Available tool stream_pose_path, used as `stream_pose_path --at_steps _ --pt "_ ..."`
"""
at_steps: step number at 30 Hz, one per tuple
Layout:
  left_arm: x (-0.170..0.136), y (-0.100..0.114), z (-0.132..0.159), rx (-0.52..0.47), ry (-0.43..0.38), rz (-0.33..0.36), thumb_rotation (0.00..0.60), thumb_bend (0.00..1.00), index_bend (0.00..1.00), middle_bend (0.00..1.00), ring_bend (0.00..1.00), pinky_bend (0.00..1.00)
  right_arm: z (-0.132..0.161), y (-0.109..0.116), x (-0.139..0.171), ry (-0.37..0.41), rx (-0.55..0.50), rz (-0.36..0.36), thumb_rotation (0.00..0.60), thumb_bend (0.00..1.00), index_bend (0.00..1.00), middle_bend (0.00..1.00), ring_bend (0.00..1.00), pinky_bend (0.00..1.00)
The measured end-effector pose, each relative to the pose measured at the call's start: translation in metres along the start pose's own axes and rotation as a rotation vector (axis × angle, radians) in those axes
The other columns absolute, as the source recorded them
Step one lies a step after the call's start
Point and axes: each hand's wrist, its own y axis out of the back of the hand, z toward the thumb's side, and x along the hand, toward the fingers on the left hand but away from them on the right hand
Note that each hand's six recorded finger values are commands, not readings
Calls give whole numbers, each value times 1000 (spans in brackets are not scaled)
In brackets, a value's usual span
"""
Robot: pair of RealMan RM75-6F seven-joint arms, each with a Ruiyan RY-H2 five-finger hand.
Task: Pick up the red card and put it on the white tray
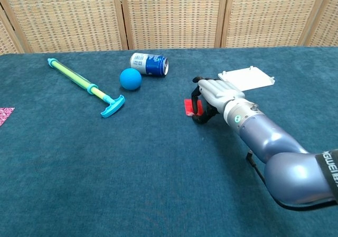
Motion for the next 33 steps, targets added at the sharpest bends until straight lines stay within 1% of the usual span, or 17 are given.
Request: stream_pose_path --at_steps 6,14,20,25,33 --pt "0 1 0 -2 -1 3 600 83 0 0 0 90 0 -2 1 0 1 11 600 435 637 125 0 0" --pt "0 0 0 -1 0 0 600 83 0 0 0 90 -1 -4 2 1 4 23 600 581 626 127 0 0" --pt "1 -1 0 0 -1 -4 600 83 0 0 0 90 -1 -1 1 4 6 17 600 639 629 127 0 0" --pt "1 -1 0 -1 -1 -5 600 83 0 0 0 90 0 3 0 7 6 9 600 659 636 129 0 0" --pt "1 0 0 -3 -1 -4 600 84 0 0 0 90 3 9 -3 14 9 3 600 660 632 131 0 0"
